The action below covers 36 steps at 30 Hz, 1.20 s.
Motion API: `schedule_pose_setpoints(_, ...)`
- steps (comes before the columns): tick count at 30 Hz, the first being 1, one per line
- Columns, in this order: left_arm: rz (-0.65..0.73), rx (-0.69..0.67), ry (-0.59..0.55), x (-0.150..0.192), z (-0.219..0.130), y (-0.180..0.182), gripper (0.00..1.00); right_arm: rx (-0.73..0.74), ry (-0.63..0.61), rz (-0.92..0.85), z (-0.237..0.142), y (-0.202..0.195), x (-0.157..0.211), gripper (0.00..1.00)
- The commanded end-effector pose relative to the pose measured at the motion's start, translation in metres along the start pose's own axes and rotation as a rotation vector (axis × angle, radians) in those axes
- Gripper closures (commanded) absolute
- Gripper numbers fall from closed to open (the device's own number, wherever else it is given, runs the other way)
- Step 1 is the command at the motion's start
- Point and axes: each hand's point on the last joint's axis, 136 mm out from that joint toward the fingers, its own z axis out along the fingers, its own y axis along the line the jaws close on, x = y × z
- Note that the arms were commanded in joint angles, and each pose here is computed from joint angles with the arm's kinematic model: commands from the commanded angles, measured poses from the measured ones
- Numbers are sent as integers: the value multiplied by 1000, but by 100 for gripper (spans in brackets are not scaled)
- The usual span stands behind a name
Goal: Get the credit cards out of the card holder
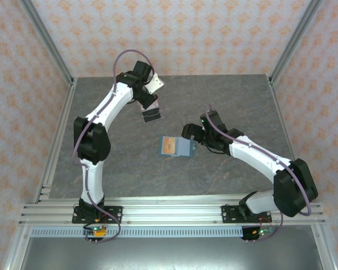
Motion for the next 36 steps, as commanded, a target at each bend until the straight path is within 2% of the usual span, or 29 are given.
schedule_pose_setpoints(1,51,42,63,13,0,4,100,26,-21,-16,-7,-4,-5,1)
schedule_pose_setpoints(9,109,124,82,18,5,-8,100,28,-20,-8,-6,-3,-5,1)
schedule_pose_setpoints(18,119,64,84,12,20,6,100,25,-8,-3,-6,-4,-2,1)
schedule_pose_setpoints(22,136,76,64,6,26,5,100,23,-23,-4,-9,-4,-4,1)
schedule_pose_setpoints(36,156,172,112,17,47,-10,100,39,-25,-11,-10,-8,-3,1)
